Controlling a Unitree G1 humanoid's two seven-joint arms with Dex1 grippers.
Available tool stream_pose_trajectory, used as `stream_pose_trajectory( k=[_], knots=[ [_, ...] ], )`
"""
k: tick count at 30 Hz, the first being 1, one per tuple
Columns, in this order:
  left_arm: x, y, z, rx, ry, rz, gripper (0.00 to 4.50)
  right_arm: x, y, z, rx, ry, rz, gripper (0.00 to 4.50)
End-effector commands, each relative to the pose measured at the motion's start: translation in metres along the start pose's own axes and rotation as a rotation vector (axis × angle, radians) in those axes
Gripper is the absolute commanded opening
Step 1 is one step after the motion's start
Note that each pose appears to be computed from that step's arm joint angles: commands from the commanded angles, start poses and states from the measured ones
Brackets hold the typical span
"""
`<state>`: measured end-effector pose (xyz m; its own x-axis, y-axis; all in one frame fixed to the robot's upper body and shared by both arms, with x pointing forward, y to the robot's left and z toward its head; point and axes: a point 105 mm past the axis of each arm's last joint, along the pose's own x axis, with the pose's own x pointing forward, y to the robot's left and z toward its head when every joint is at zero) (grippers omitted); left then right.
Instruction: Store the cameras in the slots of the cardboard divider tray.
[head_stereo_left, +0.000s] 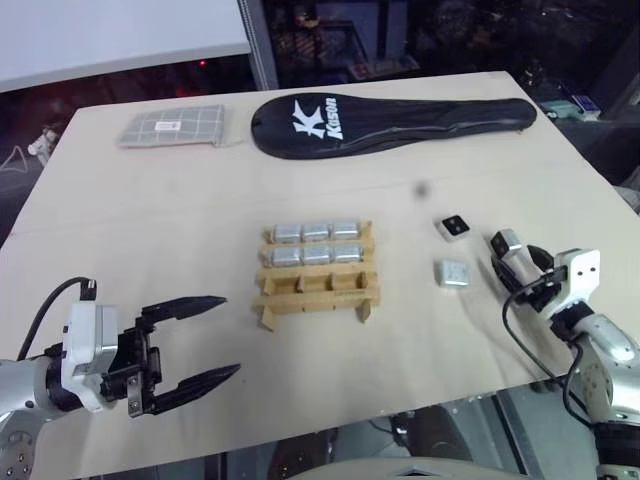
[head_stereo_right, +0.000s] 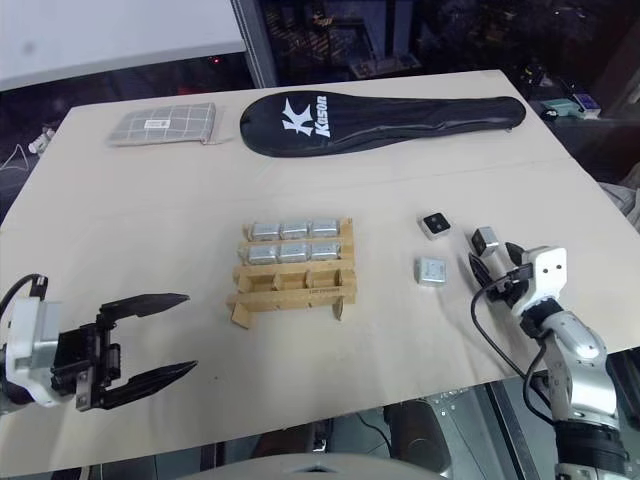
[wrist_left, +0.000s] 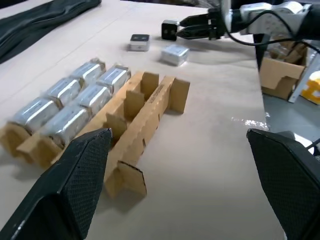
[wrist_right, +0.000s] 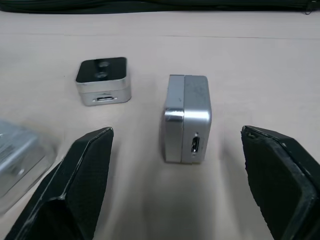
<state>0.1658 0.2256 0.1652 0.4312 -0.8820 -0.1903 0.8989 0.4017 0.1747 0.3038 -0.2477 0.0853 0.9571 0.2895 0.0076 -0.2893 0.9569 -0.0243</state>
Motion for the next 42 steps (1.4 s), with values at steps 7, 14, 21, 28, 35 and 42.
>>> stream_pose_trajectory(
  k=[7,14,21,28,35,42],
  knots=[
    [0.007,0.003,0.018,0.06,-0.016,-0.054,4.5,0.012,-0.005,0.002,0.0,-0.025,-0.056,4.04],
    [0.007,0.009,0.019,0.07,-0.027,-0.04,4.5,0.016,-0.003,0.007,0.002,-0.058,-0.061,4.04],
    [0.006,0.015,0.023,0.055,-0.062,-0.01,4.5,0.016,-0.006,0.009,-0.008,-0.079,-0.071,0.73],
    [0.005,0.015,0.023,0.05,-0.061,-0.001,4.5,0.016,0.007,0.03,-0.068,-0.174,0.033,0.73],
    [-0.002,0.022,0.021,0.057,-0.042,0.034,4.5,0.031,0.078,0.074,-0.159,-0.255,0.531,0.73],
    [-0.013,0.022,0.018,0.049,-0.022,0.077,4.5,0.059,0.161,0.112,-0.254,-0.243,0.979,0.73]
  ],
)
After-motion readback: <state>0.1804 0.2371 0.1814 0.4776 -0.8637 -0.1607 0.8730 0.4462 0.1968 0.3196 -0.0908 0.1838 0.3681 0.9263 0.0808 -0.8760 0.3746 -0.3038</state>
